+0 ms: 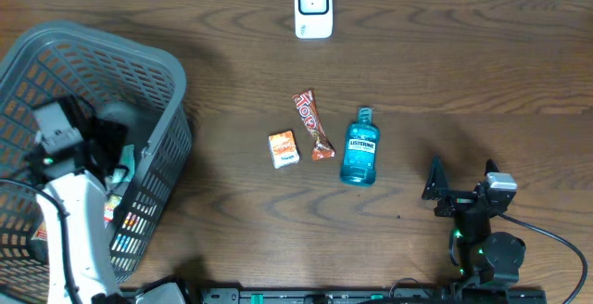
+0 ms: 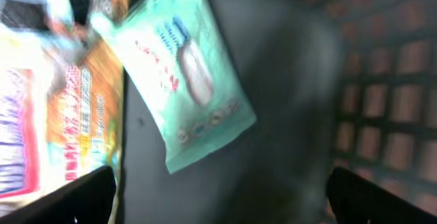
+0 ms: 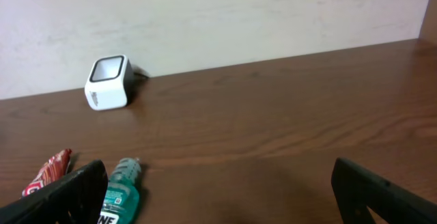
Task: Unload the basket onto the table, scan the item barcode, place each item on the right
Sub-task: 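Lift the Listerine bottle out and stand it right of the TOP bar, then grasp the green wipes pack inside the basket with the left gripper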
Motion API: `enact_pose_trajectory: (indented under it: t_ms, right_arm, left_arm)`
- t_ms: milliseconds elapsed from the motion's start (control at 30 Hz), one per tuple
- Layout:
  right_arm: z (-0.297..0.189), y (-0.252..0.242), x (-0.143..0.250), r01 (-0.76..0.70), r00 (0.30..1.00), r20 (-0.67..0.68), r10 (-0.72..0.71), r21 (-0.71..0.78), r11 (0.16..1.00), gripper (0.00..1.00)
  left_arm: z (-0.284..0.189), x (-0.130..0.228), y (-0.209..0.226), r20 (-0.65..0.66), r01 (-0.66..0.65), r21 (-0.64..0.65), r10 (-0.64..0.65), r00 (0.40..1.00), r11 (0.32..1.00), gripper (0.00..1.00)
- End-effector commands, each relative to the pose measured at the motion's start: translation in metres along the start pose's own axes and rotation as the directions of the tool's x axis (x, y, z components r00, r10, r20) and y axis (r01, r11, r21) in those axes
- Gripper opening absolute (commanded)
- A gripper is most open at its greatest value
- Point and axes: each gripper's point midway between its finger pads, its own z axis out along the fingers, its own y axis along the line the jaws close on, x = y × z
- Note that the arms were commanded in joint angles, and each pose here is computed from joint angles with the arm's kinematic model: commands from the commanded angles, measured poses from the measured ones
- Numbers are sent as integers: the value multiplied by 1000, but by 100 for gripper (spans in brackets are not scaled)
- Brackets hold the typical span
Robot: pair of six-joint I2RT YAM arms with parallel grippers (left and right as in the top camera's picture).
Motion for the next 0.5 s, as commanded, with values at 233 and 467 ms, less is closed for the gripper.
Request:
enact_pose_trajectory:
  t_ms: [233,467]
  right_arm:
    - [0,1,1,12,1000,-3,-12,-4,1000,99]
    - [0,1,1,12,1000,-3,-12,-4,1000,99]
  left_arm:
    - [52,21,28,27,132,48,-134,991,990,98]
    - [70,19,33,40,149,52,-151,988,988,98]
